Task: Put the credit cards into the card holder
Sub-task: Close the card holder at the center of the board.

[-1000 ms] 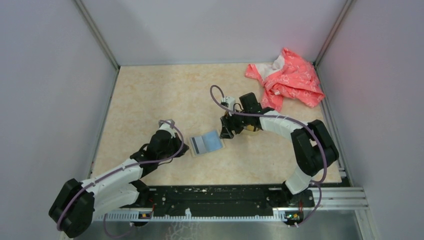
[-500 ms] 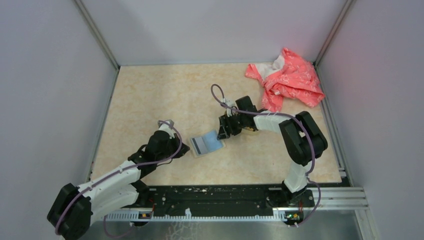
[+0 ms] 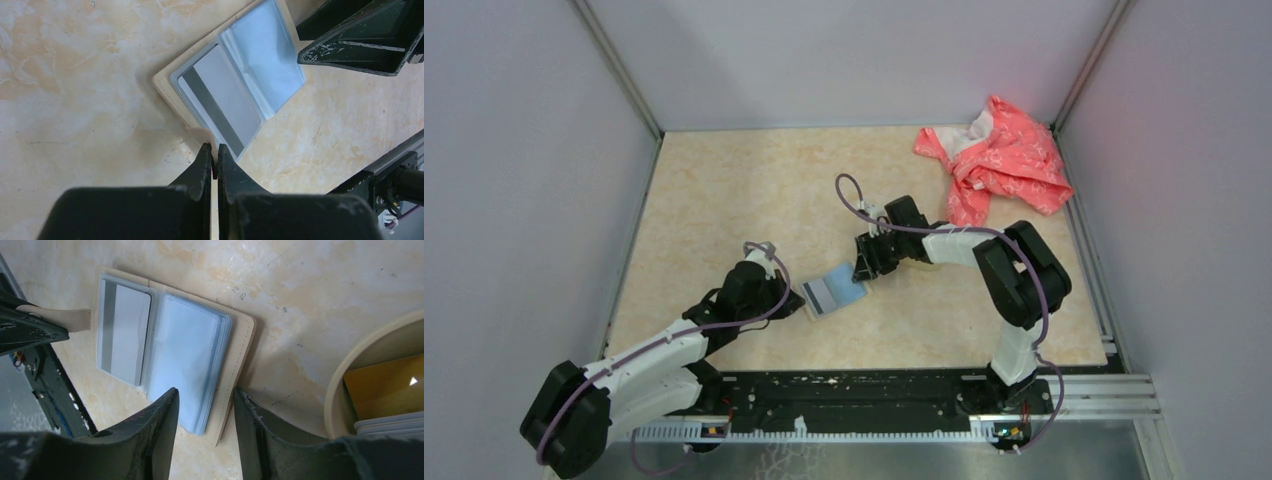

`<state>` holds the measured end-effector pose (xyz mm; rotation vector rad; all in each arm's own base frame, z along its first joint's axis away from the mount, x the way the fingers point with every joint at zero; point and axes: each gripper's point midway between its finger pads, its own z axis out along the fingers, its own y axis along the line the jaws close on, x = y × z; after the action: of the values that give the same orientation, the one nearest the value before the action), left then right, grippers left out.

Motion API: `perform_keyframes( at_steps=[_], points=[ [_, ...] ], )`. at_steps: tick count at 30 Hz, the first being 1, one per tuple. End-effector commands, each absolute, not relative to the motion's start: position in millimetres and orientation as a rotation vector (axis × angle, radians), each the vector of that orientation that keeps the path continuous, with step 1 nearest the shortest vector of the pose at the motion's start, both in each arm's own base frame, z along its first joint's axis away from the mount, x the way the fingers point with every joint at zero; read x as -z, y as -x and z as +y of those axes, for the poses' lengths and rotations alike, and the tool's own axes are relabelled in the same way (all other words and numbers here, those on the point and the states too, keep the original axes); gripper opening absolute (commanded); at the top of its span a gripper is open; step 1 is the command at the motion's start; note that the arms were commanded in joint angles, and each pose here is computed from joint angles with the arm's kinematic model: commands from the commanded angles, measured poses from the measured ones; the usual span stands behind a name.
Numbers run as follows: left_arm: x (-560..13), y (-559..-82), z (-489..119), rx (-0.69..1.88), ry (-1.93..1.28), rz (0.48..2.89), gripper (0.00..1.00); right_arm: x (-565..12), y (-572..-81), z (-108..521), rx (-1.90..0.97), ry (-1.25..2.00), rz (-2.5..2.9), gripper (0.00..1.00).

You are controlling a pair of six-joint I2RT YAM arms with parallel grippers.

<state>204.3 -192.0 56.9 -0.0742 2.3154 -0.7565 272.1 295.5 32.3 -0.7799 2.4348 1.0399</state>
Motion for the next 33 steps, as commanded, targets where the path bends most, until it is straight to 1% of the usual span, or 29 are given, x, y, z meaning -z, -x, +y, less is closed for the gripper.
perform_keyframes(
  at_steps=[1,3,6,10,16,17,18,20,22,23,29,31,33],
  points=[
    [-59,-203,-195,0.781,0.060,2.315,0.00,-48,-262,310,-1.168,0.793,2.384,0.40],
    [-60,-204,-195,0.782,0.054,2.315,0.00,-61,-259,316,-1.235,0.796,2.334,0.35],
    [-61,-205,-197,0.785,0.046,2.316,0.00,-78,-251,322,-1.332,0.808,2.271,0.31],
    [-63,-207,-201,0.793,0.033,2.318,0.00,-87,-241,328,-1.448,0.825,2.233,0.31],
    [-65,-208,-205,0.813,0.023,2.316,0.00,-83,-240,329,-1.467,0.829,2.244,0.33],
    [-66,-209,-206,0.820,0.019,2.311,0.00,-80,-241,329,-1.435,0.829,2.253,0.32],
    [-67,-209,-207,0.825,0.017,2.309,0.00,-77,-244,328,-1.375,0.839,2.264,0.27],
    [-69,-209,-210,0.844,0.013,2.302,0.00,-71,-251,325,-1.241,0.863,2.290,0.13],
    [-71,-208,-214,0.878,0.004,2.291,0.00,-70,-259,320,-1.102,0.882,2.293,0.02],
    [-72,-208,-216,0.898,0.000,2.284,0.00,-71,-263,318,-1.023,0.905,2.277,0.00],
    [-78,-205,-230,1.038,0.031,2.236,0.00,-106,-296,301,-0.507,1.028,2.069,0.00],
    [-78,-207,-233,1.060,0.050,2.218,0.00,-115,-297,301,-0.425,1.060,2.015,0.00],
    [-74,-209,-233,1.060,0.069,2.219,0.00,-117,-288,307,-0.445,1.116,1.988,0.00]
  ],
)
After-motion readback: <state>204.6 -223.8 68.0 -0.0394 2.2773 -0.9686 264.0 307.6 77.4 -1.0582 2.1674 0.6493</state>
